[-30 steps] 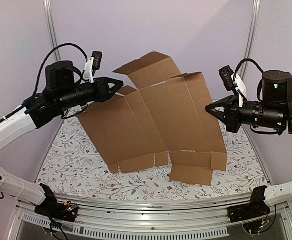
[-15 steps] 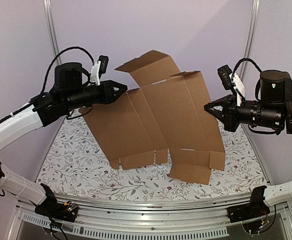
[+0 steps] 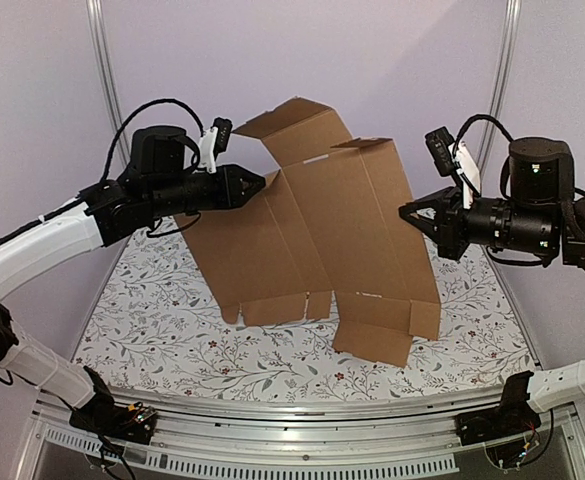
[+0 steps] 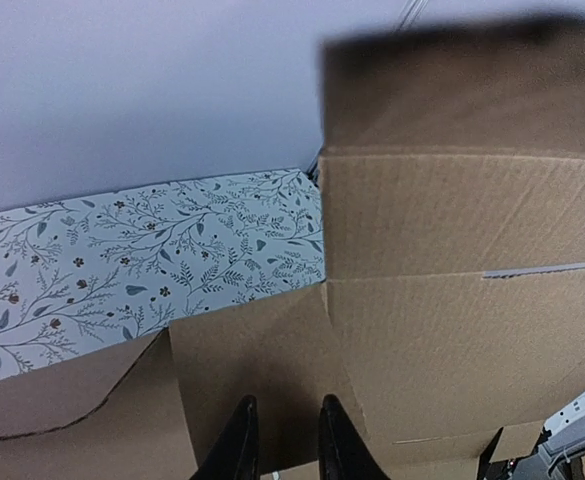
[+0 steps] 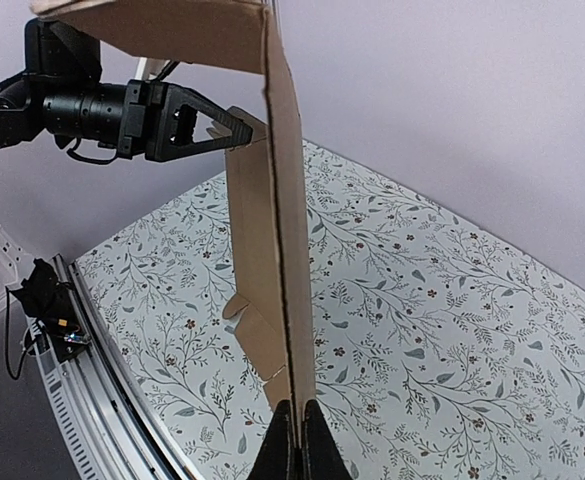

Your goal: Fold the paper box

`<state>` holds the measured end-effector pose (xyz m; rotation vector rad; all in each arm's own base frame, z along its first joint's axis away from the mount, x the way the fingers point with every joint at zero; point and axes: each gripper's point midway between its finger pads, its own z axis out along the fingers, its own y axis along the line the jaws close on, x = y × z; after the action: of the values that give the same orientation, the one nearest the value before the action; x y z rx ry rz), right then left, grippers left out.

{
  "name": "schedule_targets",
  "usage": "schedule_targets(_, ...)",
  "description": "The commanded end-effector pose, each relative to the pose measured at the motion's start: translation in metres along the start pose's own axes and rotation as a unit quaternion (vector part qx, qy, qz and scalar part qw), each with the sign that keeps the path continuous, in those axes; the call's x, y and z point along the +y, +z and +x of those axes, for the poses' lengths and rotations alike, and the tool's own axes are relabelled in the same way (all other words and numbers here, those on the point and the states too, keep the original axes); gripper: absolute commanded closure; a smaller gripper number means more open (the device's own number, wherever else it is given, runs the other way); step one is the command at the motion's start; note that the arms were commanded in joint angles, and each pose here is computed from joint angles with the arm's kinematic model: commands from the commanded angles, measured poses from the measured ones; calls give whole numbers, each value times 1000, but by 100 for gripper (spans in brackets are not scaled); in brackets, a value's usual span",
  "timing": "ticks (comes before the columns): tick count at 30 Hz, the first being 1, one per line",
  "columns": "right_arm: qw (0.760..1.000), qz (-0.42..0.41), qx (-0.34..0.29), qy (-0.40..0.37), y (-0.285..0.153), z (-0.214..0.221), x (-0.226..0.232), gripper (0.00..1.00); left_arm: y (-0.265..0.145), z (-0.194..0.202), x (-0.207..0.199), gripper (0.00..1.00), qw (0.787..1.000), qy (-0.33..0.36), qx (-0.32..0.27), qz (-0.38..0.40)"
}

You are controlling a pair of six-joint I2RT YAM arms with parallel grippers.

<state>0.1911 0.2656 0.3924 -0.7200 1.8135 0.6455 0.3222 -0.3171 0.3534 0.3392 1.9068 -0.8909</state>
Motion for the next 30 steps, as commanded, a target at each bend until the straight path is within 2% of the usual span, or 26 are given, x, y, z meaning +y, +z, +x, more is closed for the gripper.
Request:
schedule_targets(1, 999, -21, -42, 17, -5, -24, 9, 100, 10, 7, 0, 80, 1000, -12, 5, -5)
schedule_targets(17, 999, -24, -42, 23, -5, -22, 10, 100, 42, 25, 16, 81, 999, -40, -13, -14)
schedule_targets(26, 1000, 9, -22, 15, 5, -13, 0, 100, 29, 8, 9, 81, 999, -22, -40, -4)
schedule_targets(30, 1000, 23, -4, 1, 13, -6, -3, 100, 15, 8, 9, 79, 1000, -7, -27, -13)
